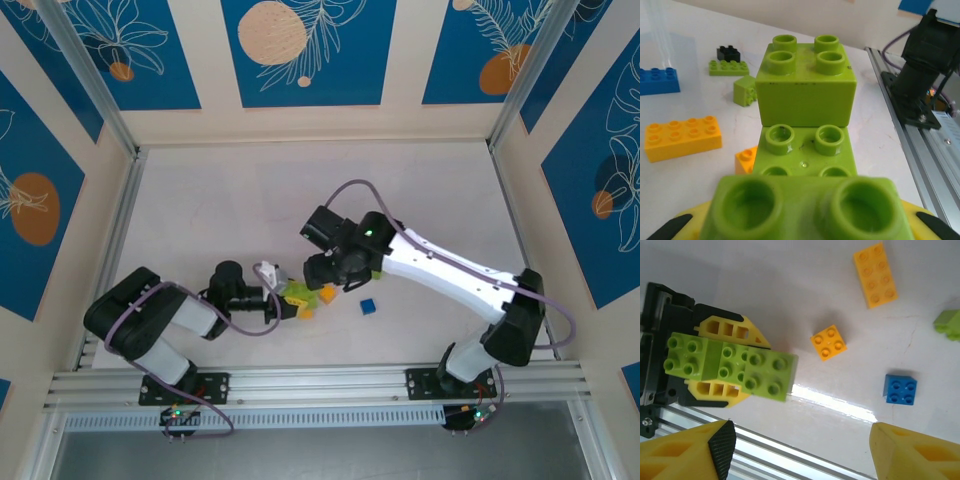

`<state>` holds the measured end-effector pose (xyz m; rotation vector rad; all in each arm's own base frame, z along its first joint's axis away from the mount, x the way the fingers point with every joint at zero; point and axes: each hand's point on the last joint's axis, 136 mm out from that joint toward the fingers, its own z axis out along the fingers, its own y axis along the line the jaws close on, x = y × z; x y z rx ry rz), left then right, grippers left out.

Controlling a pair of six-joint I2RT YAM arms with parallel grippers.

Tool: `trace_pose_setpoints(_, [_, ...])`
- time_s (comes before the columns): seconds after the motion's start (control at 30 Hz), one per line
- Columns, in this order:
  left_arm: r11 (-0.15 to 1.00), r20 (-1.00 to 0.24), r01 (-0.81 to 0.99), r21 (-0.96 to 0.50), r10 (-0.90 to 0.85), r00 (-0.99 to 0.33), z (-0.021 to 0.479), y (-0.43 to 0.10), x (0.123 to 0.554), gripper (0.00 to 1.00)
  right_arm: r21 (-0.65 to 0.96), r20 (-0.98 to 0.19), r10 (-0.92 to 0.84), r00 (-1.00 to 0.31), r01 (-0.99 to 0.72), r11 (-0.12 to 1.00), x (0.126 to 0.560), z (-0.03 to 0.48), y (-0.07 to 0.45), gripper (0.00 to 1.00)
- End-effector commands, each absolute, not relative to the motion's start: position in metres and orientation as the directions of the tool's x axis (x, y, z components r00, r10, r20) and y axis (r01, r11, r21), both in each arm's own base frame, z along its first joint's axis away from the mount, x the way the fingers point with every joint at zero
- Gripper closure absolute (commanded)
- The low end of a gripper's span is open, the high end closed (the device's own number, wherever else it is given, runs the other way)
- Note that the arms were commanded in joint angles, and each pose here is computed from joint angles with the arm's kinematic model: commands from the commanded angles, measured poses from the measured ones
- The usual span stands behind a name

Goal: Assemble a carrot with lego

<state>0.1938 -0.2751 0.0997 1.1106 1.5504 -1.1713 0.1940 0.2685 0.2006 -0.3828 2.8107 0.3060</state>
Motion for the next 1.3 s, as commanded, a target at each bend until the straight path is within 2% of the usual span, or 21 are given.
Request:
trace_pose_setpoints(0.0, [0.172,-0.967,0.957,-0.235,0.06,-0.248,0.116,-0.273,0.206,0.77,0.179,-0.438,-0.208,-0.875,-0.311,0.933,0.206,0.239,0.248,0.27])
trace_pose_setpoints(0.13, [0.209,-0.936,0.919,-0.333,0.041,-0.349,0.115,-0.273,0.223,0.77,0.167,-0.562,-0.177,-0.808,-0.32,0.933,0.22,0.279,0.224,0.27])
trace_pose_setpoints(0.23, [0.237,-0.912,0.887,-0.397,0.011,-0.411,0.123,-0.263,0.236,0.77,0.168,-0.611,-0.161,-0.775,-0.326,0.93,0.224,0.296,0.208,0.27])
trace_pose_setpoints(0.33, [0.325,-0.897,0.846,-0.422,-0.011,-0.442,0.132,-0.25,0.252,0.74,0.188,-0.629,-0.144,-0.764,-0.33,0.925,0.222,0.297,0.2,0.27])
trace_pose_setpoints(0.5, [0.334,-0.846,0.795,-0.506,-0.012,-0.533,0.157,-0.252,0.28,0.72,0.244,-0.617,-0.121,-0.778,-0.335,0.91,0.211,0.281,0.197,0.27])
trace_pose_setpoints(0.6, [0.353,-0.777,0.721,-0.596,-0.031,-0.628,0.164,-0.243,0.308,0.69,0.266,-0.612,-0.107,-0.784,-0.332,0.905,0.205,0.275,0.194,0.27])
trace_pose_setpoints(0.8, [0.448,-0.555,0.477,-0.757,-0.053,-0.83,0.142,-0.219,0.357,0.68,0.284,-0.621,-0.081,-0.78,-0.32,0.904,0.196,0.273,0.183,0.28])
trace_pose_setpoints(0.9, [0.476,-0.512,0.42,-0.773,-0.076,-0.856,0.141,-0.209,0.366,0.67,0.285,-0.622,-0.079,-0.779,-0.318,0.904,0.194,0.273,0.18,0.28])
trace_pose_setpoints(1.0, [0.506,-0.471,0.379,-0.775,-0.062,-0.88,0.134,-0.203,0.369,0.62,0.284,-0.622,-0.078,-0.779,-0.318,0.905,0.194,0.273,0.179,0.28])
trace_pose_setpoints(1.27, [0.588,-0.372,0.297,-0.753,-0.008,-0.928,0.098,-0.194,0.376,0.56,0.297,-0.604,-0.077,-0.793,-0.314,0.902,0.196,0.265,0.183,0.29])
